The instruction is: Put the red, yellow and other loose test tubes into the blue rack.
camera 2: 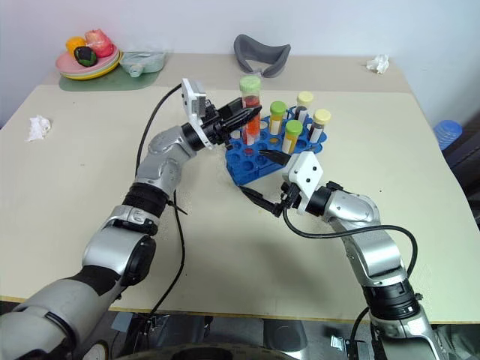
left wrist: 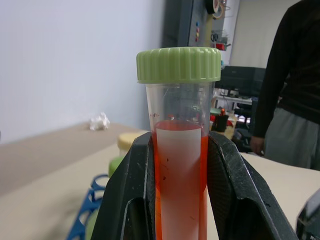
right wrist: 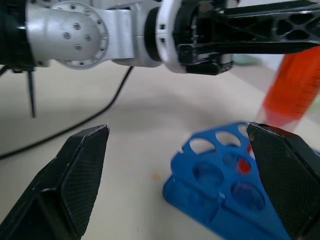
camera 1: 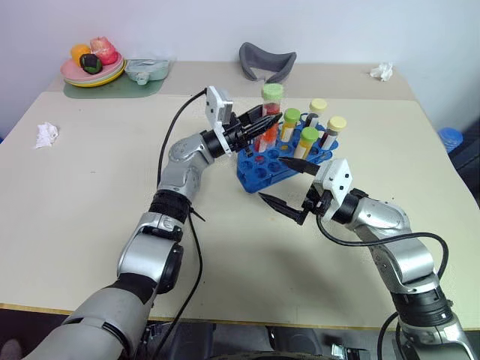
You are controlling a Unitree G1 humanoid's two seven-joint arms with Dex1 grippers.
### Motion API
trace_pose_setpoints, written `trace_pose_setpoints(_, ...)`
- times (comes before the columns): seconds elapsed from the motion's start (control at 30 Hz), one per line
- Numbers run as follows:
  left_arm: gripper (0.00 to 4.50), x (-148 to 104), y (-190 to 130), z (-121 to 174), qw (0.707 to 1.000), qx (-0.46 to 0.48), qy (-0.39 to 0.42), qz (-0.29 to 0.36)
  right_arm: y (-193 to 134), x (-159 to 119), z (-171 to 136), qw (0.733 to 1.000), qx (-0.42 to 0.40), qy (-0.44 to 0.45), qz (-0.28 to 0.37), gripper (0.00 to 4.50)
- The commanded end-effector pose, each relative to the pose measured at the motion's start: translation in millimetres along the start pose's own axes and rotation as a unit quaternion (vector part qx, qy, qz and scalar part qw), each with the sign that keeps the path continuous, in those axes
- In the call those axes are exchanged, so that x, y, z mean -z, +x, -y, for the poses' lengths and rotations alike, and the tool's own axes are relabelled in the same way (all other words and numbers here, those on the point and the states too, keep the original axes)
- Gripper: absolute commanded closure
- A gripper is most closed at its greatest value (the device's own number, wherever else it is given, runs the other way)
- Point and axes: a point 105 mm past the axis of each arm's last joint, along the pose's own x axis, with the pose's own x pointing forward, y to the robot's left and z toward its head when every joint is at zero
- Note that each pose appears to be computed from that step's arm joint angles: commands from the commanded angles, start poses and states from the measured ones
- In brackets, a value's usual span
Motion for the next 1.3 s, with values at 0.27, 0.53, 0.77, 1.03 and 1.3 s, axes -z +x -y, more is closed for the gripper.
trace_pose_setpoints(0.27, 3.70, 1.2, 10.8, 10.0, 0.998, 0.042, 0.035, -0.008, -54.5, 18.0, 11.5, 0.988, 0.115, 0.039, -0.093, 0.00)
trace_pose_setpoints(0.53, 3.70, 7.7, 13.2, 15.3, 0.996, 0.063, 0.053, -0.028, -84.5, 20.4, 10.4, 0.979, 0.158, 0.056, -0.116, 0.00)
trace_pose_setpoints(0.77, 3.70, 23.1, 11.3, 12.1, 0.995, 0.045, 0.064, -0.059, -90.6, 20.0, 12.6, 0.977, 0.172, 0.052, -0.119, 0.00)
trace_pose_setpoints(1.03, 3.70, 43.0, 5.8, 12.7, 0.993, 0.039, 0.052, -0.099, -83.0, 16.6, 14.0, 0.979, 0.166, 0.050, -0.111, 0.00)
trace_pose_setpoints(1.3, 3.70, 49.2, 7.5, 28.6, 0.992, 0.074, 0.052, -0.094, -79.3, 15.7, 14.1, 0.981, 0.156, 0.048, -0.108, 0.00)
